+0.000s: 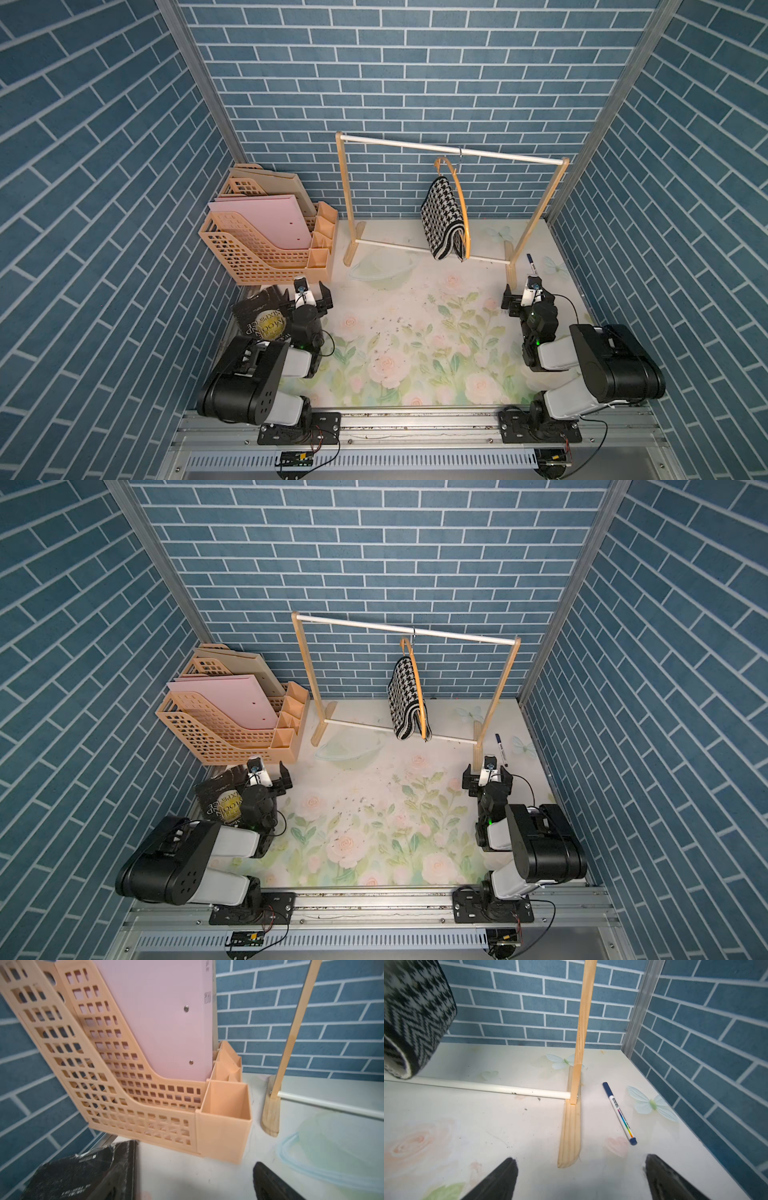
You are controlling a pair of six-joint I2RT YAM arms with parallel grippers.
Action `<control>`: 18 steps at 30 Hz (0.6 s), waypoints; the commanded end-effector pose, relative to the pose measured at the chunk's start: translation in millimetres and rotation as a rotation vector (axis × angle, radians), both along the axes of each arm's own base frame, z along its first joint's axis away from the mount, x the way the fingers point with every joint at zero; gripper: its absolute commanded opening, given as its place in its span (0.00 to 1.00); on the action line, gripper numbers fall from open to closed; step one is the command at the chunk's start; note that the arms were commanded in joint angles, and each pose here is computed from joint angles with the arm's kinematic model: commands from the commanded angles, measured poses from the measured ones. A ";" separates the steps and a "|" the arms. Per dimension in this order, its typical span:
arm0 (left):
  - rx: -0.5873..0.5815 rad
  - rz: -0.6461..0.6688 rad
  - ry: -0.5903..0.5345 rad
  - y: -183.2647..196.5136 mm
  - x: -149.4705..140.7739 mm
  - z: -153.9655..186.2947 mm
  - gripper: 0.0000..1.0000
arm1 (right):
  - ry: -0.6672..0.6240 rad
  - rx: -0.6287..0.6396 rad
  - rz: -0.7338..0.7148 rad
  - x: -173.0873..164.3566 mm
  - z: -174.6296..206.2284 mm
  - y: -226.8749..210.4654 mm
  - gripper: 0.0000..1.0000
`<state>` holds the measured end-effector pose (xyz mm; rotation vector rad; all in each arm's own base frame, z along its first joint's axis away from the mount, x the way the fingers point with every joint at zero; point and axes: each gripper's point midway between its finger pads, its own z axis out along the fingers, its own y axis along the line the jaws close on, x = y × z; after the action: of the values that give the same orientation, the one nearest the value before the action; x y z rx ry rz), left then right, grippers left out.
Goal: Hang the scarf on the hanger
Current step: Reset both arms
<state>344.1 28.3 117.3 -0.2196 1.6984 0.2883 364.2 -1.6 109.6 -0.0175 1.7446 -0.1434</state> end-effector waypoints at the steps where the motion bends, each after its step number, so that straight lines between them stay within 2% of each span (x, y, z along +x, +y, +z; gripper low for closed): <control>1: -0.019 -0.074 -0.096 -6.9 12.8 22.5 1.00 | -0.070 0.020 0.024 5.7 17.7 3.1 1.00; 18: -0.033 -0.074 -0.082 -4.2 17.1 19.7 1.00 | -0.069 0.019 0.015 5.8 18.3 2.0 1.00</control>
<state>358.9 23.3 128.1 -0.1857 1.6597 0.2052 365.6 0.2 114.6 -0.0255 1.7241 -0.1286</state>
